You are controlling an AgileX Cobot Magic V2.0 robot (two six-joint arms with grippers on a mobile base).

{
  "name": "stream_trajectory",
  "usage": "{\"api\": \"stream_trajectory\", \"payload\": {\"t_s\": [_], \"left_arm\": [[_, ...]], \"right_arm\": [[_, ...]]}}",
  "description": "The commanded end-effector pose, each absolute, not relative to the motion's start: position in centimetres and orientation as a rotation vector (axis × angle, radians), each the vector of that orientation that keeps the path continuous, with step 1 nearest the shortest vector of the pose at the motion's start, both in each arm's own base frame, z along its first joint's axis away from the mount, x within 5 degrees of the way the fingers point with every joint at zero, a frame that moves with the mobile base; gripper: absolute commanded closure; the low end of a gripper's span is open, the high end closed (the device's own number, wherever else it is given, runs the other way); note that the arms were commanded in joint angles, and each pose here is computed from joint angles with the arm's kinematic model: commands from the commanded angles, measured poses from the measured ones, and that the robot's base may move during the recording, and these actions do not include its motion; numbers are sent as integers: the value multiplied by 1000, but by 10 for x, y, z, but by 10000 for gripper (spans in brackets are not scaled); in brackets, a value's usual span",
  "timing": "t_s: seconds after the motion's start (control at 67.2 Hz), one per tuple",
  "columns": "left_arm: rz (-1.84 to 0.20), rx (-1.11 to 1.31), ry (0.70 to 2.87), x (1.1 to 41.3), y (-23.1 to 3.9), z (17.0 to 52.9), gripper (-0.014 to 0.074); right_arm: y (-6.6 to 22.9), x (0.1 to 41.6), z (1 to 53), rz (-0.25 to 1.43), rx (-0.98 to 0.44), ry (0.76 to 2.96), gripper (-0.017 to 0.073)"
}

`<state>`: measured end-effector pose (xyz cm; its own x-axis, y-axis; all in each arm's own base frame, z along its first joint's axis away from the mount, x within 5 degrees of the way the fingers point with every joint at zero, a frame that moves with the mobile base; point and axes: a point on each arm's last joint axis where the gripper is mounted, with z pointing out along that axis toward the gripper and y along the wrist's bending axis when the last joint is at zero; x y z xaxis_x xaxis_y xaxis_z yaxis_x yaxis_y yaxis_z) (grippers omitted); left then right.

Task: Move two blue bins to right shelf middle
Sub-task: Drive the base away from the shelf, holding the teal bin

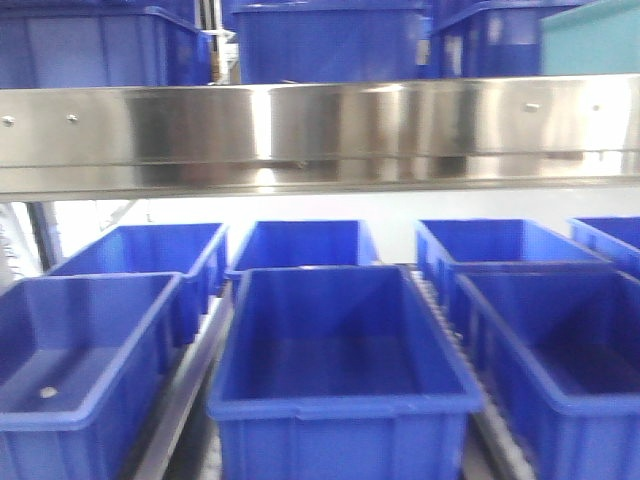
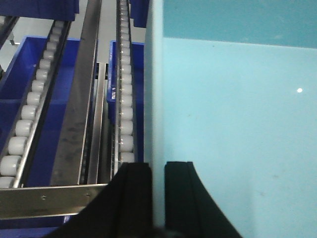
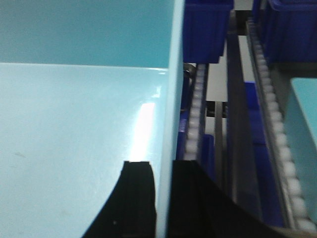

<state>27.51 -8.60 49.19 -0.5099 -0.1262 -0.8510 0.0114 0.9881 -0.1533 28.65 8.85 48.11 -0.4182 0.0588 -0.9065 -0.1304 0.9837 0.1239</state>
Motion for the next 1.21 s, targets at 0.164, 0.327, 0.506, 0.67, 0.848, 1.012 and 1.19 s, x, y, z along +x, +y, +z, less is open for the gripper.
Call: {"api": "stream_trajectory", "payload": {"t_s": [0.164, 0.327, 0.506, 0.67, 0.848, 1.012, 1.19], "left_arm": [[-137, -86, 2048, 273, -81, 500, 704], [-137, -86, 2048, 273, -81, 500, 704], [-137, -86, 2048, 273, -81, 500, 704], [-137, -86, 2048, 273, -81, 500, 704], [-137, -86, 2048, 273, -81, 500, 704], [-137, -86, 2048, 273, -81, 500, 704], [-137, -86, 2048, 273, -81, 500, 704]], "right_arm": [[83, 281, 495, 181, -65, 1909, 726], [83, 281, 495, 181, -65, 1909, 726], [83, 281, 495, 181, -65, 1909, 726], [83, 281, 495, 181, -65, 1909, 726], [83, 281, 495, 181, -65, 1909, 726], [83, 281, 495, 181, -65, 1909, 726], [83, 281, 495, 181, -65, 1909, 726]]}}
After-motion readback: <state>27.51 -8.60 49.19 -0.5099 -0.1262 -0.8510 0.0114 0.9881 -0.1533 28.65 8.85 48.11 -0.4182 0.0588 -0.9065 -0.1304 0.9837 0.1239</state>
